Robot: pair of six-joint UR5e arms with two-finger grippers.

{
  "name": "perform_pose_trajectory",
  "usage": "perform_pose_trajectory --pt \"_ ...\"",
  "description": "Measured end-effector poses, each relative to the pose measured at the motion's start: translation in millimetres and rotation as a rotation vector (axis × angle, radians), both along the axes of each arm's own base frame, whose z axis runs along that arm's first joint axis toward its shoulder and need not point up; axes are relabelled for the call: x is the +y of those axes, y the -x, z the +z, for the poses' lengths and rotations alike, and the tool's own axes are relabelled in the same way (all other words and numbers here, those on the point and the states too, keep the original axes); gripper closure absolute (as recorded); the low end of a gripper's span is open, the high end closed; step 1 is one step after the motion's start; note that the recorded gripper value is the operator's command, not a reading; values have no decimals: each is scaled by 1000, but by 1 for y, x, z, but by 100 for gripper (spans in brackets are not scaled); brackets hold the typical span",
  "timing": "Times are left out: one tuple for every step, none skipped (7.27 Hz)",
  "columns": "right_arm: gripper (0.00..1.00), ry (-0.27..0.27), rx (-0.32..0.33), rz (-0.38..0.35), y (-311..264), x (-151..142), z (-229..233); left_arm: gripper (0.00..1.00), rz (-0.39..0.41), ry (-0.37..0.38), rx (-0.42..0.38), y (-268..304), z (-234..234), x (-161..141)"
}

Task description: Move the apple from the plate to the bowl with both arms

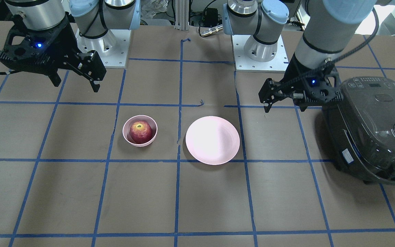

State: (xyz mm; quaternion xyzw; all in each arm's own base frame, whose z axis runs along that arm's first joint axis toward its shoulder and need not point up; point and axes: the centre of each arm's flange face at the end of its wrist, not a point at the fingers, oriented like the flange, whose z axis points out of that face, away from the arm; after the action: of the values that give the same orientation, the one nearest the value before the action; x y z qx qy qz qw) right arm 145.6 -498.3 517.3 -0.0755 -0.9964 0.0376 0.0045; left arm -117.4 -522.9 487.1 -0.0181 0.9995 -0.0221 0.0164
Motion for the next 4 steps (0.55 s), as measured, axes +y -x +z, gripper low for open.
perform_pose_trajectory --pt "0 1 0 0 0 0 0 0 -15 1 -12 6 27 8" --pt "0 2 0 0 0 0 1 0 -23 1 -18 9 39 12" --pt "0 3 0 0 0 0 1 0 -25 1 -20 10 44 13" --pt "0 4 -1 1 0 0 2 0 -26 9 -17 11 49 15"
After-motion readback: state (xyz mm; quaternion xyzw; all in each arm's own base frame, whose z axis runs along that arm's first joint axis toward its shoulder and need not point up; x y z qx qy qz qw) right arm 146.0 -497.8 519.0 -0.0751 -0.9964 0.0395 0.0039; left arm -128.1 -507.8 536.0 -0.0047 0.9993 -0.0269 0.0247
